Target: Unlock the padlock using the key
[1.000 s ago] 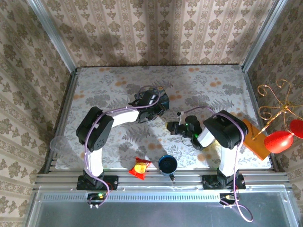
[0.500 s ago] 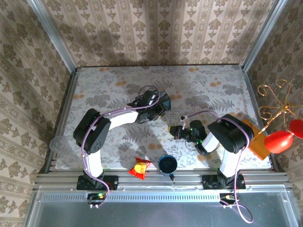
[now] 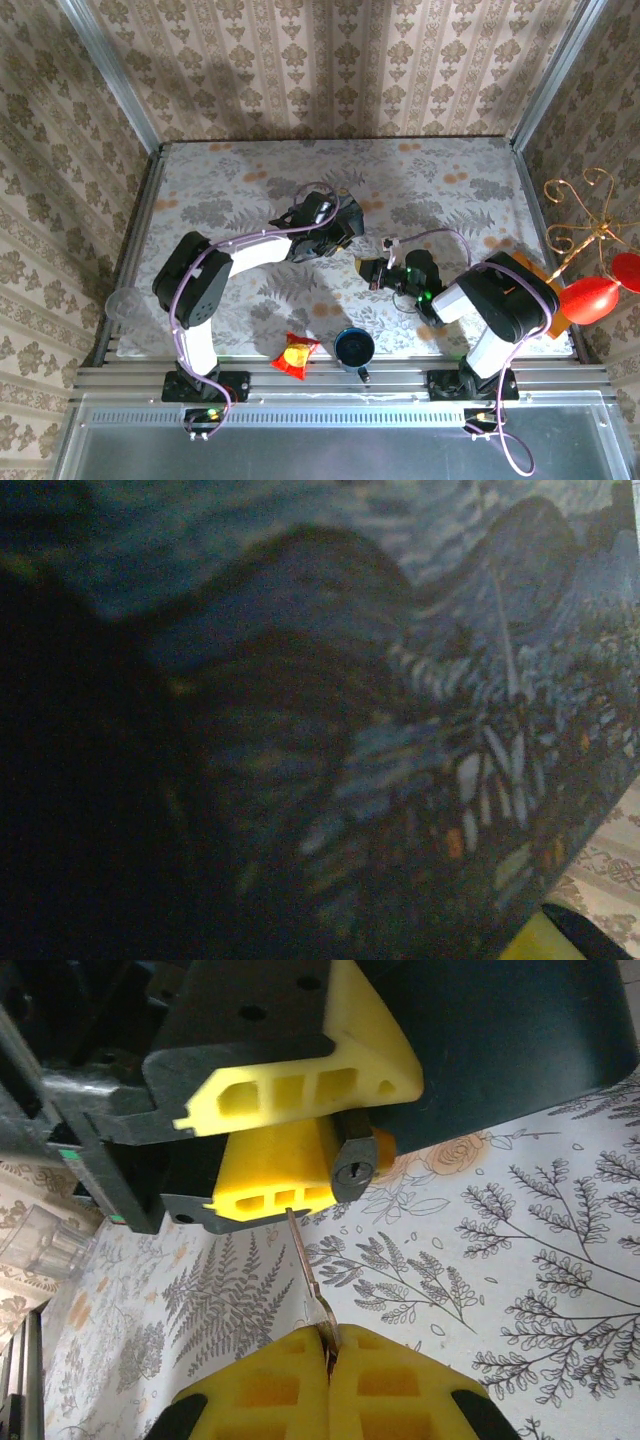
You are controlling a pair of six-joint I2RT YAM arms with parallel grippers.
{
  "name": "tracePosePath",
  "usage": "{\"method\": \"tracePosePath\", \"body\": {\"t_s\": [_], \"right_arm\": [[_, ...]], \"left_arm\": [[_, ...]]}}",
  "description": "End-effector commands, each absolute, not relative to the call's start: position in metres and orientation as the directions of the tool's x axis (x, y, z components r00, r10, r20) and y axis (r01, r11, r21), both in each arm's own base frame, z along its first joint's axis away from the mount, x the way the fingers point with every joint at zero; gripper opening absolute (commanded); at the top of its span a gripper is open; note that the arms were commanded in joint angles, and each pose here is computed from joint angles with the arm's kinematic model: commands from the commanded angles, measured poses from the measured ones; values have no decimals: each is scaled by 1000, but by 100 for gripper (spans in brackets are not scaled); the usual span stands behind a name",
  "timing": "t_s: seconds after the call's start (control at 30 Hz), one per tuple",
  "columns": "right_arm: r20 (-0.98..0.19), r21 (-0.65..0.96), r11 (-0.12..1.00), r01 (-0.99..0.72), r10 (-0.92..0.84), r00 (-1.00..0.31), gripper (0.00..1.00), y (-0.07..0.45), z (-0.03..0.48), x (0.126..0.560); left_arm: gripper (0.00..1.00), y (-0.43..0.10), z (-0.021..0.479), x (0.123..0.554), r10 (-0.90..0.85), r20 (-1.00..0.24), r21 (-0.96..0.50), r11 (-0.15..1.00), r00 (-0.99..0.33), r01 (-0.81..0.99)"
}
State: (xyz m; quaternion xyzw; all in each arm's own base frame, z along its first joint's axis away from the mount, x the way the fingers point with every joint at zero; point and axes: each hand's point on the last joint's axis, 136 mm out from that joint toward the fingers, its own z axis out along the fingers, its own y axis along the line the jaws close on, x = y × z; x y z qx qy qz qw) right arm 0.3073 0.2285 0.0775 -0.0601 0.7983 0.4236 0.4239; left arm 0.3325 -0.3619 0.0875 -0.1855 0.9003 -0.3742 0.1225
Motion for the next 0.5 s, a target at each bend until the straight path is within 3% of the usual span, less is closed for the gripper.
{"method": "tracePosePath", "body": {"t_s": [0.0,0.47], "right_arm": [[-737,611,653,-447,263,-623,0,226,82,316],[-725,623,649,-438,266,-636,0,228,82,324]], "left_arm": [[2,-369,115,331,-426,-87,-770,602,-901,-210],[2,-371,114,331,-426,-78,-779,590,-901,-212]]}}
